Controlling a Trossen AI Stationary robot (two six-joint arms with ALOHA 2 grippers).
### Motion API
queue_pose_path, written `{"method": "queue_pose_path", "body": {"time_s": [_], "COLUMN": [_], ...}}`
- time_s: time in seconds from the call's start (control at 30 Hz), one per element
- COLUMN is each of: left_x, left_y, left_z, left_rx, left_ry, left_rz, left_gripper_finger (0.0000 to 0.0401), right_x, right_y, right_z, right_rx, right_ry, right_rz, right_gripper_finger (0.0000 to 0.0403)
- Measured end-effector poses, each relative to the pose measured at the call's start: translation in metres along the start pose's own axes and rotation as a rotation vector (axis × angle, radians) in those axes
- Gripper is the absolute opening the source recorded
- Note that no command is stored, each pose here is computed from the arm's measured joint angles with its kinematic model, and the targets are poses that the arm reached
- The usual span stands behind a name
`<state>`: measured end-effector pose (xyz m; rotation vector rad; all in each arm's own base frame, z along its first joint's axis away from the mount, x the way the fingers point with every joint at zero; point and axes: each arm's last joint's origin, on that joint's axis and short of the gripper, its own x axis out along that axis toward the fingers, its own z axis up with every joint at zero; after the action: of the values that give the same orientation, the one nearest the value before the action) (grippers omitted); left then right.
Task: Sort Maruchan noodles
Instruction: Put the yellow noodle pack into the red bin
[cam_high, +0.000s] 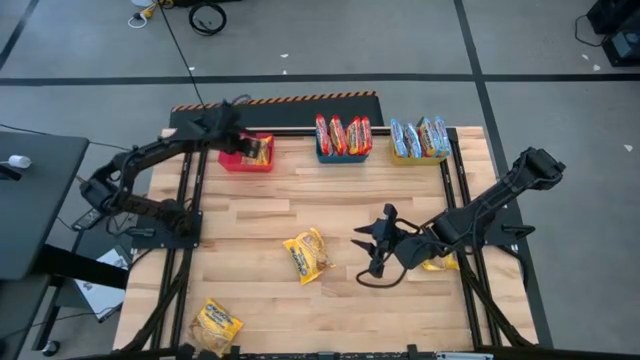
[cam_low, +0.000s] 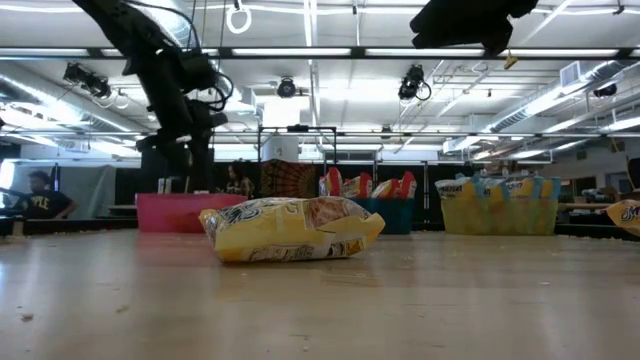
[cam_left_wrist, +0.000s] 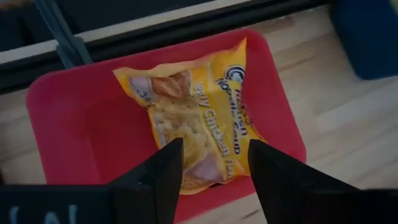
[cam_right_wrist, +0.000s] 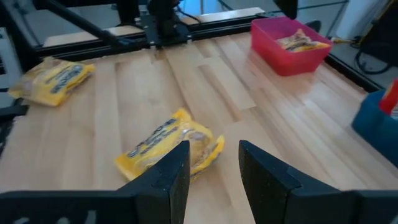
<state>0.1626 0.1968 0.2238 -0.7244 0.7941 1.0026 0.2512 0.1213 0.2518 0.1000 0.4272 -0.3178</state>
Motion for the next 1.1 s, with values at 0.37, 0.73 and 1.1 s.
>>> {"method": "queue_pose_path", "body": {"time_s": [0.37,0.73,1.1], "left_x": [0.026,0.076,0.080], "left_y": [-0.055,-0.061,-0.045], "left_z": [-0.023,-0.033,-0.024], "left_rx": [0.042,0.058,0.036], "left_ry": [-0.091,-0.029,0.018], "left_rz": [0.188,0.251,0.224], "left_gripper_finger": [0.0190,0.0185,0.0012], "right_x": [0.005,0.005,0.003], "right_y": [-0.009,-0.006,-0.004], "right_z": [-0.002,-0.004,-0.005], "right_rx": [-0.020,0.002,-0.001], "right_ry": [0.042,0.089,0.099], "right_rz": [-0.043,0.039,0.054], "right_gripper_finger": [0.0142,0.0142,0.0142]}}
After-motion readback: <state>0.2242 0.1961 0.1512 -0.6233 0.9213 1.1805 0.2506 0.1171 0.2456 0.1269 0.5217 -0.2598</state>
